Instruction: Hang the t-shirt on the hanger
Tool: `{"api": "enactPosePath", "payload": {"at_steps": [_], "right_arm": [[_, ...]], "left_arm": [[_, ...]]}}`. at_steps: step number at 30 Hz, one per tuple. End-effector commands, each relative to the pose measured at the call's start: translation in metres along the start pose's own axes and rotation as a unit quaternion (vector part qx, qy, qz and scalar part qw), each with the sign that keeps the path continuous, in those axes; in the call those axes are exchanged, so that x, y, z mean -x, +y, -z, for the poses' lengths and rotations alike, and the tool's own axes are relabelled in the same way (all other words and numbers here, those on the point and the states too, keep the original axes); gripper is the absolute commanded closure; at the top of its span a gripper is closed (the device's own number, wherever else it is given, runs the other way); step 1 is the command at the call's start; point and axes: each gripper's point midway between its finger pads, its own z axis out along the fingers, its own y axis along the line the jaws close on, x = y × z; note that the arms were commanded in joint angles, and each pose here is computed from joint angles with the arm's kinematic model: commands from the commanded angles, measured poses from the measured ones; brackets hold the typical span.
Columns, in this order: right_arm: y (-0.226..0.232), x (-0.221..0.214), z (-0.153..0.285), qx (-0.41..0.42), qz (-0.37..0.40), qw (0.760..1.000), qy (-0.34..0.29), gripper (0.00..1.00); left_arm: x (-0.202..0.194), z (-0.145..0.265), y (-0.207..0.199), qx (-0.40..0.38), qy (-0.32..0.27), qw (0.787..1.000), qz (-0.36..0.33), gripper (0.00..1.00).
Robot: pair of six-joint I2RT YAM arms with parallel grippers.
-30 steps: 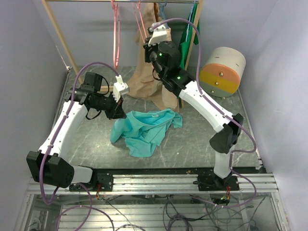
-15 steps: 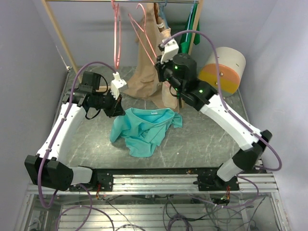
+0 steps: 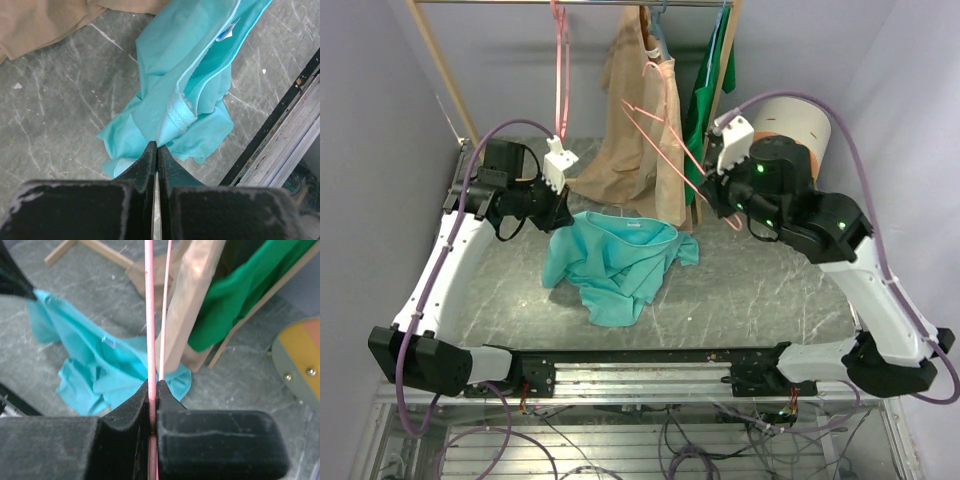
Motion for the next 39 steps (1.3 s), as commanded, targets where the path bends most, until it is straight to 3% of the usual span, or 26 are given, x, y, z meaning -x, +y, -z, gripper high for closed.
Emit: {"api": "enactPosePath", "payload": {"at_steps": [1, 10, 16, 24, 39], "right_arm": [[0.004, -0.028, 0.045, 0.036, -0.002, 0.998, 0.053, 1.00], [0.021, -0.071, 0.088, 0.129, 0.060, 0.983, 0.114, 1.00], [0.029, -0.081, 0.104, 0.182, 0.111, 0.970, 0.118, 1.00], [0.043, -0.098, 0.095, 0.230, 0.141, 0.952, 0.142, 1.00], [0.041, -0.113, 0.081, 0.245, 0.203, 0.934, 0.160, 1.00]], "left_arm": [[0.011, 0.001, 0.009, 0.020, -0.002, 1.000, -0.019, 0.92], [0.004, -0.002, 0.010, 0.007, 0.024, 0.999, -0.041, 0.92], [0.000, 0.000, 0.008, -0.003, 0.035, 0.998, -0.061, 0.92], [-0.007, 0.005, 0.006, -0.015, 0.055, 0.993, -0.102, 0.91], [-0.007, 0.014, -0.005, -0.037, 0.050, 0.988, -0.141, 0.91]]}}
